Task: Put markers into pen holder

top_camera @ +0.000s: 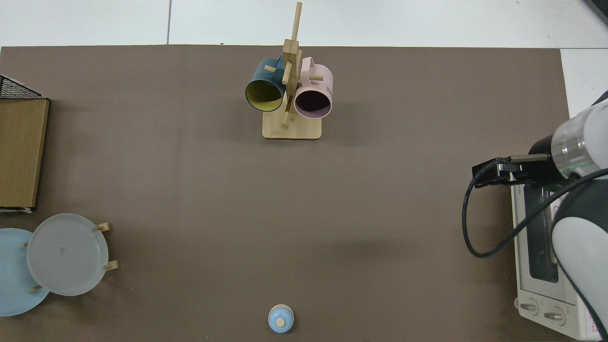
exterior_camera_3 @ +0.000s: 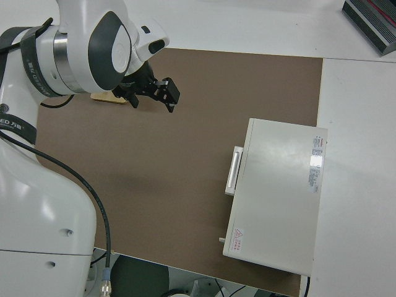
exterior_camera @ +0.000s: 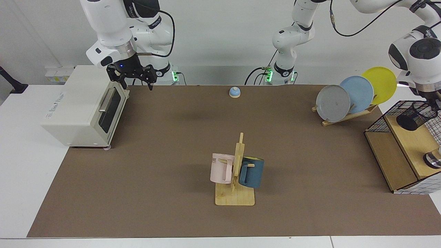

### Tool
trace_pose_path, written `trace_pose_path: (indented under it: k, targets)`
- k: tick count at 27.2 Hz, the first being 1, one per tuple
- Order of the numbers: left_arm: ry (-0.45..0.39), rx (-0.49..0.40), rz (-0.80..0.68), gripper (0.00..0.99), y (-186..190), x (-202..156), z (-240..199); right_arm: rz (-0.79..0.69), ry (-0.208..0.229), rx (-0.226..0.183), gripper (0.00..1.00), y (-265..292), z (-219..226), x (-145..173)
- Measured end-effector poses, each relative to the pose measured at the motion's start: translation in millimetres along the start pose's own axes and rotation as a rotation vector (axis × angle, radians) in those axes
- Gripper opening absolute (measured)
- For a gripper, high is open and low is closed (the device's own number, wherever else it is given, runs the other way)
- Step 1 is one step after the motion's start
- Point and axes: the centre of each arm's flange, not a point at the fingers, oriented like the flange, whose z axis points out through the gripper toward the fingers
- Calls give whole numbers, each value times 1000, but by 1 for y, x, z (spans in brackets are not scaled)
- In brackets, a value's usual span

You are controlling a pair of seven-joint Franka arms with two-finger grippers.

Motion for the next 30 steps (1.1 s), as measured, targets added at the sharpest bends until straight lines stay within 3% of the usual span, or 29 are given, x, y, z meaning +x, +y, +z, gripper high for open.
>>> trace_pose_path:
  k: [5, 19, 23, 24, 26, 30]
  targets:
    - [46, -4, -36, 172, 3, -1, 3, 0, 0, 0, 1000, 0, 0, 0]
    - [53, -8, -42, 172, 5, -3, 5, 0, 0, 0, 1000, 0, 0, 0]
    - [53, -8, -42, 348, 5, -3, 5, 0, 0, 0, 1000, 0, 0, 0]
    - [53, -8, -42, 449, 5, -3, 5, 0, 0, 0, 1000, 0, 0, 0]
    - [53, -8, -43, 515, 5, -3, 5, 0, 0, 0, 1000, 0, 0, 0]
    - [53, -7, -43, 537, 5, -4, 5, 0, 0, 0, 1000, 0, 0, 0]
